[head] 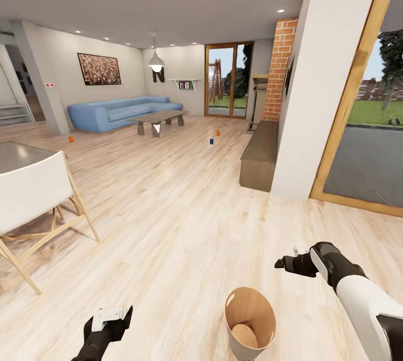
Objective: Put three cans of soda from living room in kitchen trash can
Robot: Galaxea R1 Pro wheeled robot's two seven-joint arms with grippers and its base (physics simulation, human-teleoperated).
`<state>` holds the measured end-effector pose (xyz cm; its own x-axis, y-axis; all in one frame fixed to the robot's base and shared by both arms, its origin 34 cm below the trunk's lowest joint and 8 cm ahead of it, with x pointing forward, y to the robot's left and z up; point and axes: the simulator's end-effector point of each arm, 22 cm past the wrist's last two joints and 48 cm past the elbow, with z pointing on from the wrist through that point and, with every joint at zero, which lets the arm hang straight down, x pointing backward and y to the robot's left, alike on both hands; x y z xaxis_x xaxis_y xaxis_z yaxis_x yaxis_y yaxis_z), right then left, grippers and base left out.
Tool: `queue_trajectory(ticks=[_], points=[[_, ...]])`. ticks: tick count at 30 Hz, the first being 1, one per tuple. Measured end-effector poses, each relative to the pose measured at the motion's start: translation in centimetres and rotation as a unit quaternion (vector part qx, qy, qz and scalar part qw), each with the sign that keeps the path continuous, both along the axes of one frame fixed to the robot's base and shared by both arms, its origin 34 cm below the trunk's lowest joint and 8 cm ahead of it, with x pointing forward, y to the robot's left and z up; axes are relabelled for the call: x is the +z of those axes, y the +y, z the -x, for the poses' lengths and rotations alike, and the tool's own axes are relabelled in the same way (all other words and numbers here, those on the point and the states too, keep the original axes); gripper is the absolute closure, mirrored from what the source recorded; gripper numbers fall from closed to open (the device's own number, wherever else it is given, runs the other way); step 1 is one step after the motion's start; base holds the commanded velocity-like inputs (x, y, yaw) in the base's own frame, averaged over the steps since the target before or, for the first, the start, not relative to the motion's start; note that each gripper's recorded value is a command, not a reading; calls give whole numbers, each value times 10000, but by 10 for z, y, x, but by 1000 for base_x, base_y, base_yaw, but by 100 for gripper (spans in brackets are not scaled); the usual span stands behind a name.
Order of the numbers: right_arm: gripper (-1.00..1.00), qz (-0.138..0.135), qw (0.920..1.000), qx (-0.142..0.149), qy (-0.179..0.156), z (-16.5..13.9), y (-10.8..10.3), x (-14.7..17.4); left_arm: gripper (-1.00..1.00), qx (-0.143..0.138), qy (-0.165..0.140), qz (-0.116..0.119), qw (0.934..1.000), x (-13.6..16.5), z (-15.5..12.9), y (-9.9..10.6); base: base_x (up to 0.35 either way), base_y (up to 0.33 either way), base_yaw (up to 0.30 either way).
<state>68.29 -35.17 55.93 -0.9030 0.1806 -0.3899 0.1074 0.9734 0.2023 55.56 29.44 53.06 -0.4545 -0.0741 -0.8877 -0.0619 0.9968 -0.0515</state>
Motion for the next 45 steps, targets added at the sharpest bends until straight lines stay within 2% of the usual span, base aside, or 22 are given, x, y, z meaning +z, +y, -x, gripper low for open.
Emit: queue_trajectory(ticks=[6, 8, 9, 11, 12, 14, 21, 24, 30, 45], points=[[-100, -2, 10000, 0, -1, 2, 0, -12, -100, -19, -4, 28, 10000, 5, -22, -1, 0, 0, 0], [-100, -2, 10000, 0, 1, 3, 0, -17, -100, -36, -35, 41, 10000, 14, -39, -2, 0, 0, 0], [-100, -6, 10000, 0, 1, 4, 1, -19, -100, -49, -75, 57, 9999, 26, -58, -3, 0, 0, 0], [-100, -9, 10000, 2, 2, 4, 1, -23, -100, -53, -105, 66, 9999, 31, -69, -4, 0, 0, 0], [-100, -21, 10000, 9, 2, 5, 3, -25, -100, -62, -25, 99, 9999, 40, -91, -5, 0, 0, 0], [-100, -34, 10000, 18, 2, 5, 4, -30, -100, -63, 110, 115, 9999, 34, -98, -6, 0, 0, 0], [-100, -96, 9999, 58, -11, 8, 9, -44, -100, -1, 769, 182, 9969, -25, -84, -3, 0, 0, 0], [-100, -146, 9999, 82, -21, 9, 12, -50, -100, 24, 933, 213, 9954, -43, -77, -1, 0, 0, 0], [-100, -224, 9997, 121, -39, 11, 15, -62, -100, 1, 1043, 235, 9943, -64, -70, -1, 0, 0, 0], [-100, -252, 9996, 149, -61, 18, 16, -93, -100, -92, 1075, 240, 9939, -100, -61, -5, 0, 0, 0]])
